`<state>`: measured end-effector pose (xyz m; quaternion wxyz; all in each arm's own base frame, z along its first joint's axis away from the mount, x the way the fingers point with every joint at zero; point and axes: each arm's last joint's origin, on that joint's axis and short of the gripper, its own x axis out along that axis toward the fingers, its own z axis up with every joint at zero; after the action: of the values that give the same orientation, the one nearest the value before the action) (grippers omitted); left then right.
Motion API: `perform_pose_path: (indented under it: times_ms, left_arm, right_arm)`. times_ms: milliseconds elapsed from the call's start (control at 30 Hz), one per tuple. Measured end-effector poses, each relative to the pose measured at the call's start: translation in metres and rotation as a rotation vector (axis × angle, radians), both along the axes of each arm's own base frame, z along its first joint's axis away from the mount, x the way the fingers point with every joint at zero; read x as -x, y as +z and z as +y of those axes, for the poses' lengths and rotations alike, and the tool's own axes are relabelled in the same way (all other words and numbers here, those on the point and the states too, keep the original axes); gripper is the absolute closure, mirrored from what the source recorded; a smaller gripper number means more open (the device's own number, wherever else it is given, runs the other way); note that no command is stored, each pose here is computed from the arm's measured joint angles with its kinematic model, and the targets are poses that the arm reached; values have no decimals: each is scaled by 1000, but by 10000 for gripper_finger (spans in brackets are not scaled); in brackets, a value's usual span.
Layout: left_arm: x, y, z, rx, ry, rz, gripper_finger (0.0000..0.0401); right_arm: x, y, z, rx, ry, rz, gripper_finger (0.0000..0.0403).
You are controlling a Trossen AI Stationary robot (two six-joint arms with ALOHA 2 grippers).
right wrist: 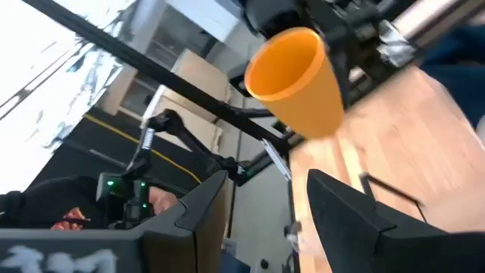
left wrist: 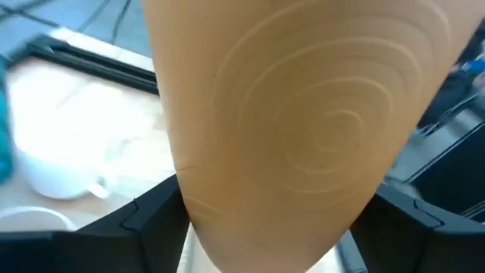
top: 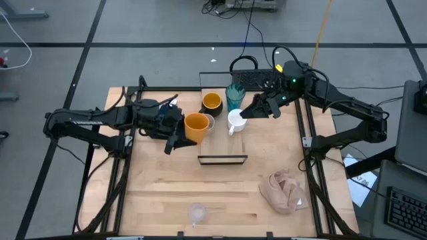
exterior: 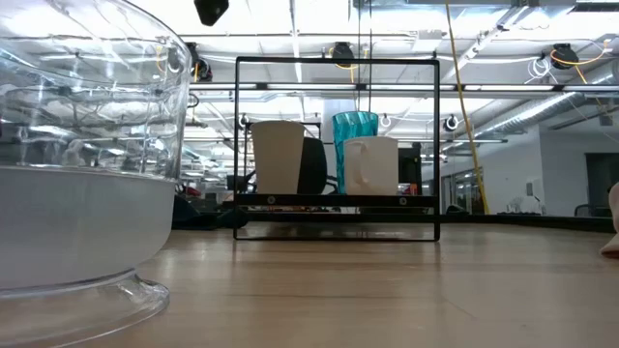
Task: Stack small to large cups/mugs on shelf
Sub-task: Put the yellow cup on the shelf
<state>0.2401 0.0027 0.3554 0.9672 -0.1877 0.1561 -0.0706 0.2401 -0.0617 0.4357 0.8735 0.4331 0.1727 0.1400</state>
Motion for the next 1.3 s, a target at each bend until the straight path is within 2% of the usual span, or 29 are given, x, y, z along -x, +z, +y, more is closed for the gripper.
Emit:
perform_pose_path:
  times_ms: [233,333,500,633,833,933,1067,1167,1300]
  left_arm:
    - [0,-13,15,-133,54,28,98]
    - [0,-29,21,-125,78,55,100]
    - [-2,-47,26,-86,83,-53,105]
    - [-1,-68,31,-86,94,-63,97]
    - [5,-98,30,-73,76,-104,103]
    - [7,-105,28,-66,57,-141,103]
    - [11,-118,28,-79,45,-115,93]
    - [13,-119,27,-86,31,-157,92]
    - [16,-133,22,-86,11,-120,101]
  right_arm:
    - [9,1,0,-23,-61,41,232]
    - [9,1,0,-34,-65,48,232]
    - [9,0,0,-44,-80,54,232]
    - [9,0,0,-48,-93,61,232]
    - [13,-8,-5,-76,-119,153,232]
    - [14,-9,-7,-88,-130,166,232]
    - [14,-9,-8,-101,-138,166,232]
    - [14,-9,-8,-101,-142,168,232]
    - [14,-9,-9,-101,-164,174,232]
